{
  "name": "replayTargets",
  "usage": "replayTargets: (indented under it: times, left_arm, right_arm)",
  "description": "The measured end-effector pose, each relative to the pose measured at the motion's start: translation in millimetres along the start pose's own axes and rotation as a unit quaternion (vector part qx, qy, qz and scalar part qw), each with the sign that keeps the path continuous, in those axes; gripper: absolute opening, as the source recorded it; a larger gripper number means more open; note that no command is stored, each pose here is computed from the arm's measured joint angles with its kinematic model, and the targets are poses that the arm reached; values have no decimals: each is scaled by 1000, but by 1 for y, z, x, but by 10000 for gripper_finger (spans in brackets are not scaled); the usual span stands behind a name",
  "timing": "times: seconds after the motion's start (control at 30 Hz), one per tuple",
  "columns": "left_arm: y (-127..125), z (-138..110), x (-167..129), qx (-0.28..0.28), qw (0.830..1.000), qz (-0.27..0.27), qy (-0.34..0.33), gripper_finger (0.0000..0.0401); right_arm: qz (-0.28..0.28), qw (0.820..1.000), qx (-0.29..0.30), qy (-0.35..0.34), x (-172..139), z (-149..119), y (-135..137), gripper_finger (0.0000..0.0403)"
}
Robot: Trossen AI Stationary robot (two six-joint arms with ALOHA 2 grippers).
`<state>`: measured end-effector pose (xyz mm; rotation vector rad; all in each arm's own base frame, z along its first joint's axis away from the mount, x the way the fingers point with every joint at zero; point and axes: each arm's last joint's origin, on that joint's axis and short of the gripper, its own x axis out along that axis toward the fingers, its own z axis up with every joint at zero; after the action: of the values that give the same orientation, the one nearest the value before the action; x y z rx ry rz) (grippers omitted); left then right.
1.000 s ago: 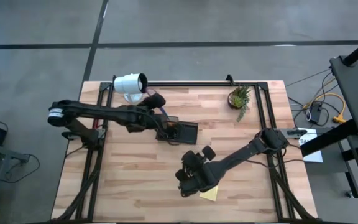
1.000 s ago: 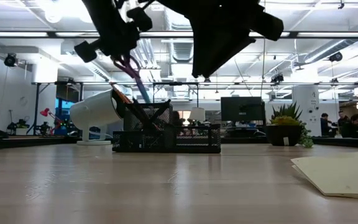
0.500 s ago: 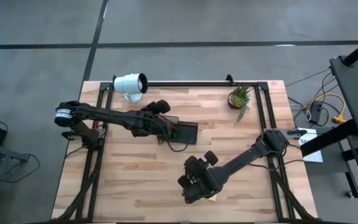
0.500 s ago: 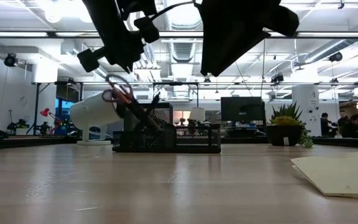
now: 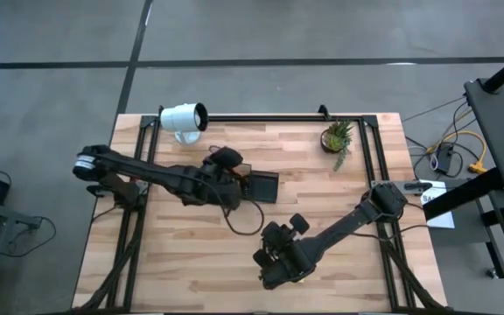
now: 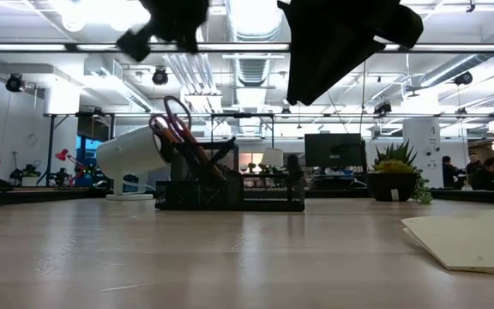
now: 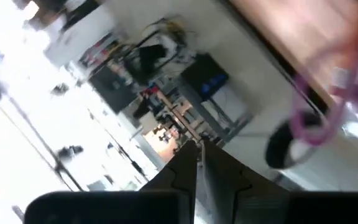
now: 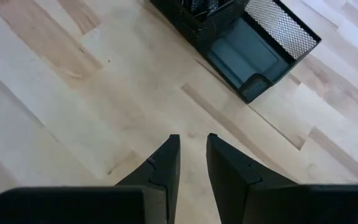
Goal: Pick and place office supplies into organizer
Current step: Put the yellow sticky note into the black desk organizer
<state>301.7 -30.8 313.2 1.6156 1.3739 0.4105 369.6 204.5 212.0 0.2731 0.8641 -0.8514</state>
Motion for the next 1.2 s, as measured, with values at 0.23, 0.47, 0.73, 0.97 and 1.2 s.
replayTargets:
  times: [0.23,0.47,0.73,0.97,1.2]
  left_arm:
    - [60,-51,-20,-356,933,-8,-49,11]
    - [59,-122,-14,-606,794,-49,-9,11]
    - [15,-172,44,-752,641,-152,-11,11]
    - [-40,-175,91,-766,600,-229,24,11]
    - [-71,-146,120,-724,623,-296,21,11]
  right_arm:
    - [-5,1000,4,-17,1,3,-1,68]
    - [-6,999,26,-27,-1,6,-2,68]
    - [-18,998,47,-25,10,13,-6,68]
    - [-34,993,114,-20,26,30,-12,68]
    - [-45,992,118,-21,34,38,-16,68]
